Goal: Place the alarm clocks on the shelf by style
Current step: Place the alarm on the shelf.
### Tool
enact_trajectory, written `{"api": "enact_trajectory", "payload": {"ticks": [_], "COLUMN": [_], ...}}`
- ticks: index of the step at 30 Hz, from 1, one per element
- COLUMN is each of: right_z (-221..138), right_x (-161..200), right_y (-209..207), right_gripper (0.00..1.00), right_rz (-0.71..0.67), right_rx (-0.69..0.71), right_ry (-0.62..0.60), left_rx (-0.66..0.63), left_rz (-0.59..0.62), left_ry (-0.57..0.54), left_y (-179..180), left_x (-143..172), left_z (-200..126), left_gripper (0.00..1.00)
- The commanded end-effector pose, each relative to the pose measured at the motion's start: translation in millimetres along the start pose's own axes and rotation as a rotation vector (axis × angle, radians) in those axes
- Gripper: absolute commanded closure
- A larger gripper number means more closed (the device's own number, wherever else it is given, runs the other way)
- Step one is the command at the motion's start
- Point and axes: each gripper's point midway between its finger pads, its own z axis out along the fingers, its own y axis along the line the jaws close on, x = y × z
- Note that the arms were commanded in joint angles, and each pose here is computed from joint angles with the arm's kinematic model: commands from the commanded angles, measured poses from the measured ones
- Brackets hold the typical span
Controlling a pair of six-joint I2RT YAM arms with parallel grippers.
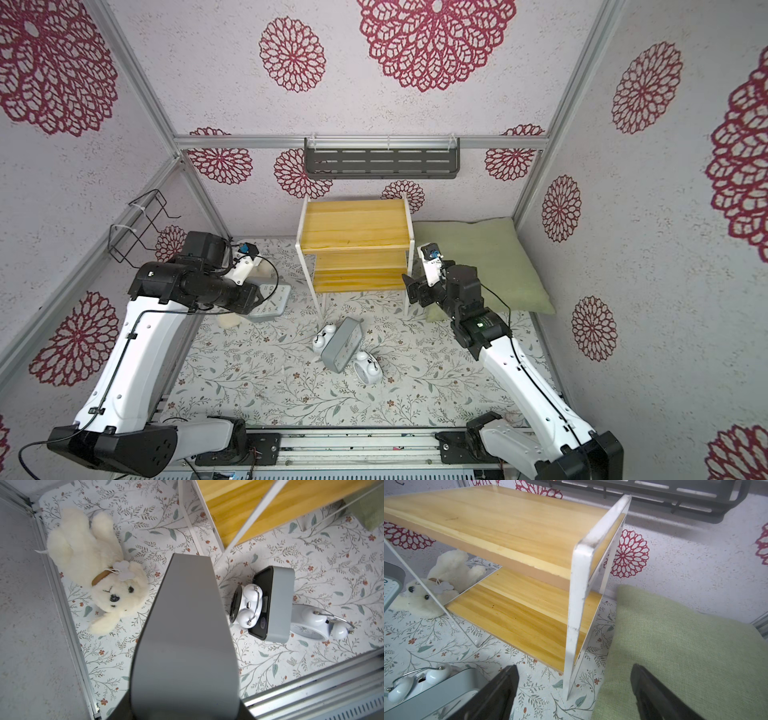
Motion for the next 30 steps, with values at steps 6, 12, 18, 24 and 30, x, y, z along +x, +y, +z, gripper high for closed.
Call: {"api": "enact_trajectory", "payload": {"ticks": [6, 12, 18, 24, 30], "right_z": [13.8, 22.7, 29.0, 33.0, 42.4], "right_x": [-22.2, -19.8, -15.8, -15.6, -11.4], "right_y": [-13.1, -13.9, -10.5, -5.9, -7.1], "right_gripper": [0.09, 0.12, 0.23, 0.3, 0.42], "right_rz": [0.042, 0.043, 0.031, 0.019, 0.023], "right_rx": [0.036, 0.02, -0.012, -0.04, -0.035], "right_ry": [-0.163, -0.194, -0.221, -0.261, -0.261], "left_rx": [0.05, 0.189, 0.328, 0.406, 0.455], "left_rz": [-0.05, -0.024, 0.03, 0.123, 0.209], "left_ry": [-0.381, -0.571, -0.665, -0.677, -0.702], "left_y": [5.5, -8.4, -19.4, -28.2, -32.8], "left_x": [-80.1, -100.5, -103.2, -100.0, -101.8], "left_z": [1.9, -0.1, 3.3, 16.6, 33.4], "left_gripper": [0.92, 0.92, 0.91, 0.91, 0.91]}}
